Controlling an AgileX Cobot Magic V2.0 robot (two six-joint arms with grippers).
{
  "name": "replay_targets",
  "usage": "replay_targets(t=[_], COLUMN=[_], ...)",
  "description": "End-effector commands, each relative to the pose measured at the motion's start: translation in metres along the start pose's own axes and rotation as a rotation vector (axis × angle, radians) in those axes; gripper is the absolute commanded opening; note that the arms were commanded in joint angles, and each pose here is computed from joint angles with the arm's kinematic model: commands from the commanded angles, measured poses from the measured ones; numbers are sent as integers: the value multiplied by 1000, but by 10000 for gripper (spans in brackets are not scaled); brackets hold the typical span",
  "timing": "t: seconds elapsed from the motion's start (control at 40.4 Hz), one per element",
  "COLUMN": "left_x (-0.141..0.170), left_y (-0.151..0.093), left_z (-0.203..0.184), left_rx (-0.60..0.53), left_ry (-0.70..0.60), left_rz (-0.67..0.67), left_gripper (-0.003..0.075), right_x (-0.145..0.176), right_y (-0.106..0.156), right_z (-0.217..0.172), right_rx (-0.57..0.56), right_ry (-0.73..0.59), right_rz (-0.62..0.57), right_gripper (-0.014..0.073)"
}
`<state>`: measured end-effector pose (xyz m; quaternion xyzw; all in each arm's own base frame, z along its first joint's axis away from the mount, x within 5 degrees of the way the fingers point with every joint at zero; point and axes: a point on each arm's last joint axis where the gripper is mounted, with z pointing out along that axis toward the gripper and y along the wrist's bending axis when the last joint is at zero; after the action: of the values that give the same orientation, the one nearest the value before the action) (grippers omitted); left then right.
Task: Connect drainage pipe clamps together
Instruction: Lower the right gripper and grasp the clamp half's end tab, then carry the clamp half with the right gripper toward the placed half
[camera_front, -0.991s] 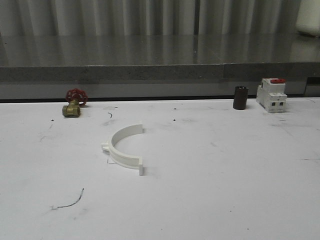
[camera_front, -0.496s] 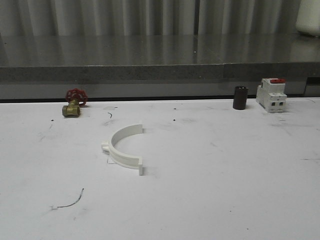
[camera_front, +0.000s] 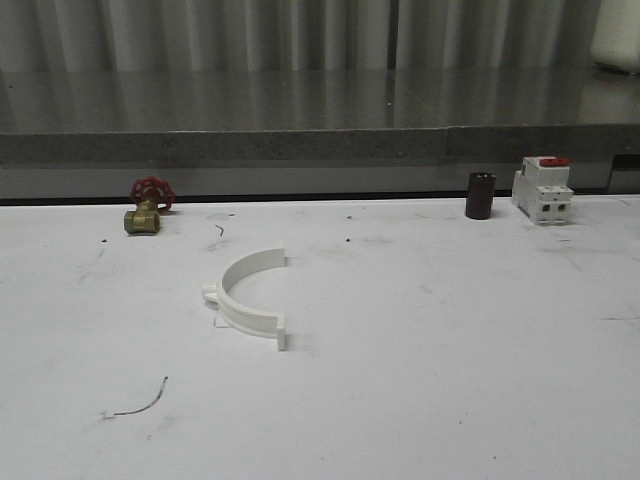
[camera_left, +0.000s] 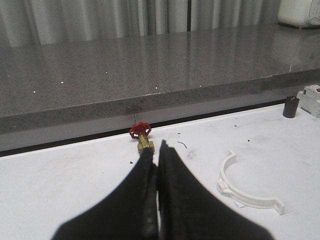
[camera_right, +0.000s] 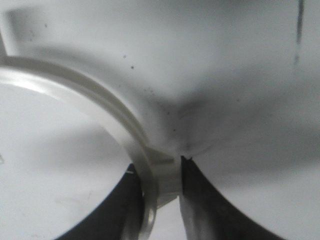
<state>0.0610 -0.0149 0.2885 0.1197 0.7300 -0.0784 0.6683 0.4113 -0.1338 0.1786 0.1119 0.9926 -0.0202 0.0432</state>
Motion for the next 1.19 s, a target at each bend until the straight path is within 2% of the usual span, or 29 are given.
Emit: replay_targets(t=[0.0,0.198,0.347,0.545,0.719,1.165], left_x=[-15,-15,-15,-15,-15,-15], left_y=[-1,-1,-1,-1,-1,-1], left_z=[-1,-1,-1,-1,-1,-1], left_rx=[11,11,11,11,11,11], left_ry=[-91,-91,-91,-91,-91,-91], left_rz=[5,5,5,5,5,5], left_gripper=[-20,-20,-20,-20,-20,-20], right_x=[-4,-5,-4,2,13,60], right_y=[-3,9,35,93,139,256], right_z=[-43,-71,-86,-88,-94,-104], right_rx=[13,9,-12,-45,-67,-145], right_ry=[-72,-145,-190,-168,-163,-175], right_rz=[7,67,114,103,40,-91], right_gripper=[148,148,148,150,150,150])
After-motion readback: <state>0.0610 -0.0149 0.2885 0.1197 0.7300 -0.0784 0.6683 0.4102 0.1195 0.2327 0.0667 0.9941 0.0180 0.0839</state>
